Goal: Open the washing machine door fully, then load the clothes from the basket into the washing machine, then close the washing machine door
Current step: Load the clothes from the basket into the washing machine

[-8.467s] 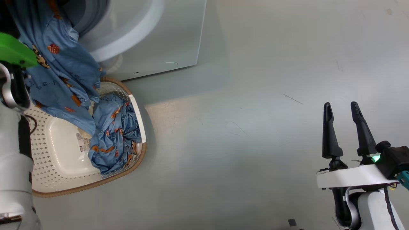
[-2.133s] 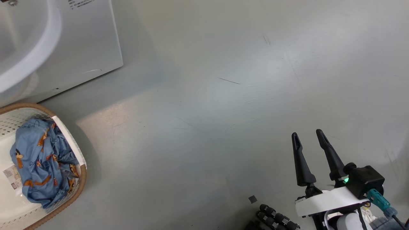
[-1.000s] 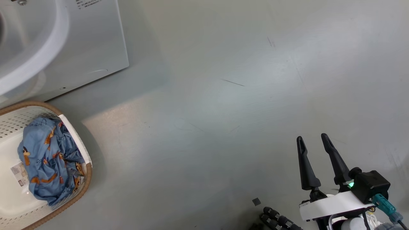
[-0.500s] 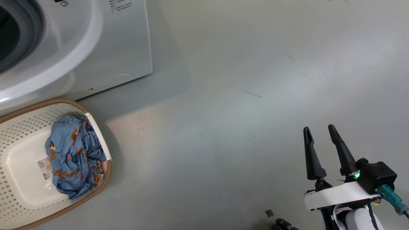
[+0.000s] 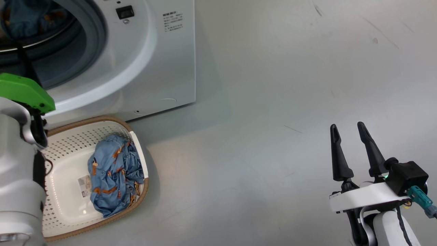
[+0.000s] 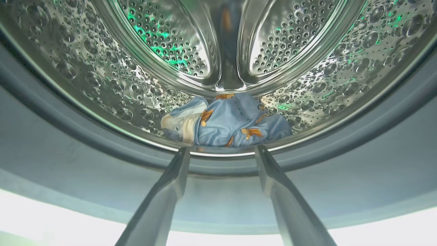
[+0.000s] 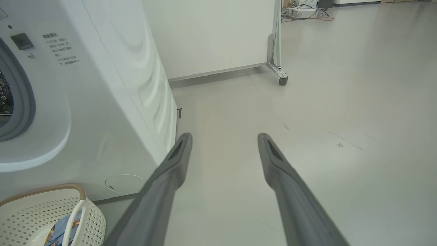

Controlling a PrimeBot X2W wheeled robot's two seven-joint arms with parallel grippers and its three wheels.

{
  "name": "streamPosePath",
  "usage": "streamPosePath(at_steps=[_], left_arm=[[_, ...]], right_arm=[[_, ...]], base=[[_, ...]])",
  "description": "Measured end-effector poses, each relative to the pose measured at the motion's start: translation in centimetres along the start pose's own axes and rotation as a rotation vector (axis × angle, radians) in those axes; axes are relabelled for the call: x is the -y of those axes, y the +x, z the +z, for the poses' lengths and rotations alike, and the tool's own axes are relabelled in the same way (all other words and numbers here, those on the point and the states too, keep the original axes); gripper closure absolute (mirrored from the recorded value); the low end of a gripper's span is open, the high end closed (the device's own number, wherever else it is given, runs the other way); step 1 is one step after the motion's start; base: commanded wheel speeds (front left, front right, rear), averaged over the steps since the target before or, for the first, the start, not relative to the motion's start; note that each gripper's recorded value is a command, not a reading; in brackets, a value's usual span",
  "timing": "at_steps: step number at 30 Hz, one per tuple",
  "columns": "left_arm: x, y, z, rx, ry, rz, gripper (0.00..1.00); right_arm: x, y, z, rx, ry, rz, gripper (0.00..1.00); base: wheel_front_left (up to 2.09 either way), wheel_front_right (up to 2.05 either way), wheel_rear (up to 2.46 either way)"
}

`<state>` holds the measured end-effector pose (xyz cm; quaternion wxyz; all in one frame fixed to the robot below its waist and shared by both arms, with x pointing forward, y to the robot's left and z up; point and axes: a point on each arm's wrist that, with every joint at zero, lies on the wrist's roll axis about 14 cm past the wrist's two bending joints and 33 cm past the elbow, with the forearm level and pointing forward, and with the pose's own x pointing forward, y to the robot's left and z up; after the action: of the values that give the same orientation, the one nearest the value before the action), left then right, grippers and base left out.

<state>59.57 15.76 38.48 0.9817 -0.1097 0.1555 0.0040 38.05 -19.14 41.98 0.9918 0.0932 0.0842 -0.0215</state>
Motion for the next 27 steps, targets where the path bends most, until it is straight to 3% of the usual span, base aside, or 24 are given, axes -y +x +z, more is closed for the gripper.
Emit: streamPosePath(at_steps=[8,27], left_arm=[[0.7,-6.2,-1.8,-0.029,-0.144,-0.004,0.00],[-3.0,-18.5,-3.4,0.024,-0.177,0.055,0.00]], right_arm=[[-1.8,-0.5,2.2,0.068,0.012,0.062,0.00],[-5.8,-3.6,6.0,0.189,-0.028,0.216,0.00]], base=[[0.00,0.00,0.00],[0.00,0.00,0.00]])
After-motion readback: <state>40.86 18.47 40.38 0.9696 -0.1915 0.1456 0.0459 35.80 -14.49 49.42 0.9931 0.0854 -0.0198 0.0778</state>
